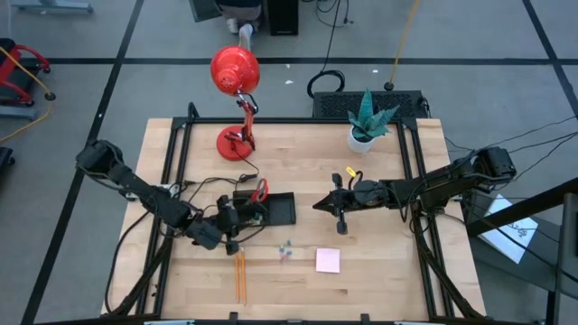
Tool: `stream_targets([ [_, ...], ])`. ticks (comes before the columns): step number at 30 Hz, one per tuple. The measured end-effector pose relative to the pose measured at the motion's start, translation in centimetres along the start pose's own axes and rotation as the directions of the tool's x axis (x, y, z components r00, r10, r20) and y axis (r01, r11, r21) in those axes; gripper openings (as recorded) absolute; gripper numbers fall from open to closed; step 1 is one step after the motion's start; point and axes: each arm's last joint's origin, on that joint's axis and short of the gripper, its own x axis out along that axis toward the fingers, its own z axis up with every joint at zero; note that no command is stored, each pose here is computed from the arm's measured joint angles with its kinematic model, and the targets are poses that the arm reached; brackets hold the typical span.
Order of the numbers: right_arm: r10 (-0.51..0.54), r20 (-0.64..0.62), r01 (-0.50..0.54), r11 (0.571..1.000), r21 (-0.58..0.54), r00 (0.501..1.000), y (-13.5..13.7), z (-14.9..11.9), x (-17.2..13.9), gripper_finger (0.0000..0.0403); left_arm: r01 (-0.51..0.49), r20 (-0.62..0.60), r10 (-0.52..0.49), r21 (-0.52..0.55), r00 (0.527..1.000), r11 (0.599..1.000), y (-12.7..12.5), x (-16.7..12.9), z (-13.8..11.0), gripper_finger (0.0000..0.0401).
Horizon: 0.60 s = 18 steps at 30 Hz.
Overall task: Pick and place office supplies into organizer
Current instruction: Put the pink binder clip into the desk organizer
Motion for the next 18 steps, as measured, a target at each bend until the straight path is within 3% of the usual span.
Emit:
stream_targets([
  [6, 0.0, 0.0, 0.0, 1.0, 0.0, 1.0, 0.0, 0.0, 0.0, 0.0004, -0.059, -0.041, 0.059, -0.002, 0.997, 0.998, 0.8, 0.8, -0.3, 0.0062],
  [18, 0.0, 0.0, 0.0, 1.0, 0.0, 1.0, 0.0, 0.0, 0.0, 0.0004, -0.059, -0.128, 0.059, 0.002, 0.99, 0.998, 0.9, 2.2, -1.3, 0.0062],
])
